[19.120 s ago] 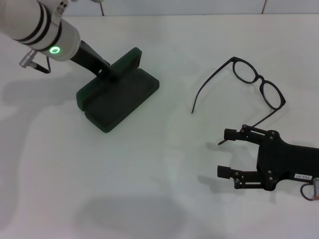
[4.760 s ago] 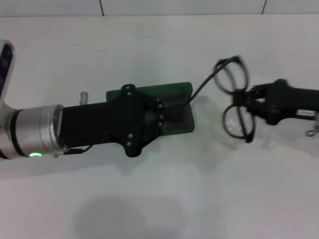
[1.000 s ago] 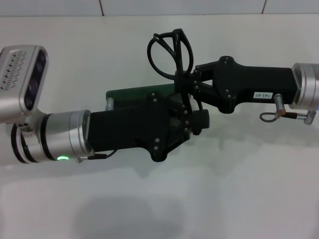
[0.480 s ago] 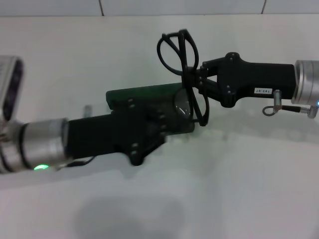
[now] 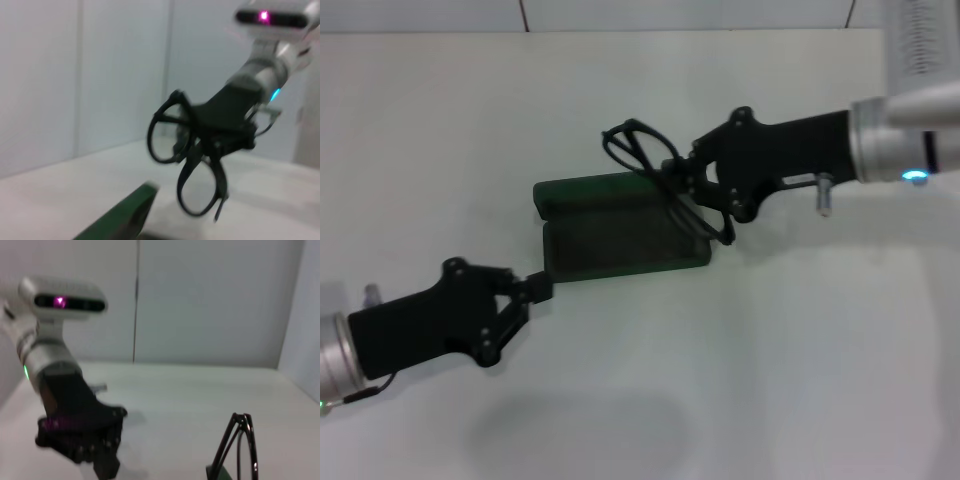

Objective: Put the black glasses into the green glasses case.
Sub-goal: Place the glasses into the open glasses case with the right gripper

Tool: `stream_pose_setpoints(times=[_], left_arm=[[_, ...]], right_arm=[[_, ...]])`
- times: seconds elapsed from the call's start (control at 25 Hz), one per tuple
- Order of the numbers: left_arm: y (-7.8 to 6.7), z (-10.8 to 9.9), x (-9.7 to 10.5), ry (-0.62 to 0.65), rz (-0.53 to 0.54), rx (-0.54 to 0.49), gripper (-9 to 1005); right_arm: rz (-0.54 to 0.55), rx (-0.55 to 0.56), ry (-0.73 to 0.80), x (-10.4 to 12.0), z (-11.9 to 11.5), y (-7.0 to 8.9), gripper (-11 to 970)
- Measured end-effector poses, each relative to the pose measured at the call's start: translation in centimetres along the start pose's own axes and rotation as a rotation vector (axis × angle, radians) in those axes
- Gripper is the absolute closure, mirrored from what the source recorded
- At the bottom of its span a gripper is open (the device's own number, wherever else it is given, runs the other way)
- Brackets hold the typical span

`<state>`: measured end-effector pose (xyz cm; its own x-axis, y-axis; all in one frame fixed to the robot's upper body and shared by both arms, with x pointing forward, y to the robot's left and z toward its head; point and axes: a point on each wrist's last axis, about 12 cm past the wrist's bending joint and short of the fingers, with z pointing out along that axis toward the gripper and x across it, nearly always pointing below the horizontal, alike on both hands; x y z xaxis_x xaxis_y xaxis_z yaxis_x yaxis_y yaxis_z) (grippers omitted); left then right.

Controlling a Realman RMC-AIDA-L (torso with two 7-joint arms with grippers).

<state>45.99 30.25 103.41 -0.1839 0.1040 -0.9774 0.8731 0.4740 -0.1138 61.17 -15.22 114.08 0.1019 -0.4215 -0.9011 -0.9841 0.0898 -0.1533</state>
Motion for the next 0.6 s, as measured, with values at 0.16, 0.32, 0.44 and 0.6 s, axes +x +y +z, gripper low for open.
stream_pose_setpoints(times=[0.16, 0.32, 0.44, 0.6], left_arm=[[0.0, -1.1, 1.3, 0.061, -0.017, -0.088, 991], [0.2, -1.5, 2.0, 0.099, -0.024, -0.131, 990], [0.2, -1.6, 2.1, 0.102, -0.025, -0.134, 990], [0.2, -1.8, 2.1, 0.102, -0.024, -0.133, 990]], right_arm=[[-0.110, -0.009, 0.092, -1.1, 1.9, -0.6, 833], [-0.233, -0.024, 0.197, -1.4, 3.9, -0.3, 830], [-0.317, -0.024, 0.259, -1.4, 5.2, 0.2, 828], [-0.402, -0.018, 0.305, -1.5, 6.5, 0.6, 824]])
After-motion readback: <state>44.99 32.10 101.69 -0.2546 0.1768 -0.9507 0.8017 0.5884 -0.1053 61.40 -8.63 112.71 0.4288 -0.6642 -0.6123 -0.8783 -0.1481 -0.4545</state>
